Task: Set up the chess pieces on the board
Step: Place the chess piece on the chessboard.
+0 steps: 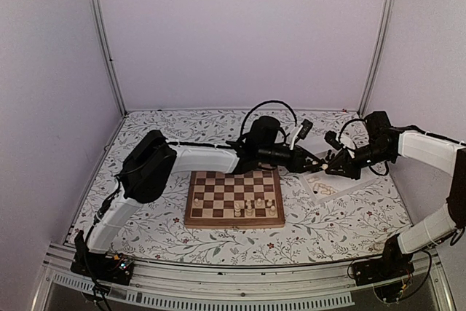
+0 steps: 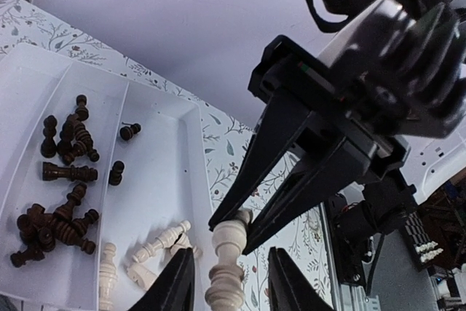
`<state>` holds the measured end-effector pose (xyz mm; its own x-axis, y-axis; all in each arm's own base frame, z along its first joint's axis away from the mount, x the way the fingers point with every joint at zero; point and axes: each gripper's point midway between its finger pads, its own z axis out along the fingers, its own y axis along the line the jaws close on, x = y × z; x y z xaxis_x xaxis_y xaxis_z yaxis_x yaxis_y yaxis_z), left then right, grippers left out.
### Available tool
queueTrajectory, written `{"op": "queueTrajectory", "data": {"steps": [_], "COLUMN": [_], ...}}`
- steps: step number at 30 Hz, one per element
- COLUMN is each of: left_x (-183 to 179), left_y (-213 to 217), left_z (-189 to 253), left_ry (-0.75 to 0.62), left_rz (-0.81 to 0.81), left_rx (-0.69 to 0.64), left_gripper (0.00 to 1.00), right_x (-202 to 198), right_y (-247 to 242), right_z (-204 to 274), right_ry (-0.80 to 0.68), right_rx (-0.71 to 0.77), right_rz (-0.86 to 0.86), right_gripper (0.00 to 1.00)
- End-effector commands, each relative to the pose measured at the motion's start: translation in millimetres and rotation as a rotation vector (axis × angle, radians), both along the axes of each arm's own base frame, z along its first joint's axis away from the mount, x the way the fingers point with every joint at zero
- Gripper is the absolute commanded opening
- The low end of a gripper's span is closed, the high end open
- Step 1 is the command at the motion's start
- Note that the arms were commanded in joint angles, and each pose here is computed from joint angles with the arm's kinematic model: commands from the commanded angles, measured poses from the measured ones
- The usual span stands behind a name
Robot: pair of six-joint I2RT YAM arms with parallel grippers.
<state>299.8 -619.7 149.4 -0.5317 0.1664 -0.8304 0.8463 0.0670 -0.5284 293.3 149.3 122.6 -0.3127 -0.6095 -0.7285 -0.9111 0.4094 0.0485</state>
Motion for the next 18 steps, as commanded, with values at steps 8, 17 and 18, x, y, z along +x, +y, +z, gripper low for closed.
{"op": "queueTrajectory", "data": {"steps": [8, 17, 18], "left_x": [-10, 2, 5], "left_y": [-5, 7, 10], "left_z": [-8, 11, 14], "left_ry": [0.016, 0.019, 0.023], "left_rz": [-0.033, -0.01, -0.002], "left_rx": [0.016, -0.023, -0.03], "left_gripper": [0.25, 0.09, 0.08], "right_x": [-1, -1, -1], "right_y": [5, 3, 3], "right_z": [8, 2, 0], "right_ry": [-0.011, 0.001, 0.005], "right_rx": [0.029, 0.014, 0.01], "right_rz": [0.009, -0.001, -0.002], "right_gripper": [0.12, 0.12, 0.12]}}
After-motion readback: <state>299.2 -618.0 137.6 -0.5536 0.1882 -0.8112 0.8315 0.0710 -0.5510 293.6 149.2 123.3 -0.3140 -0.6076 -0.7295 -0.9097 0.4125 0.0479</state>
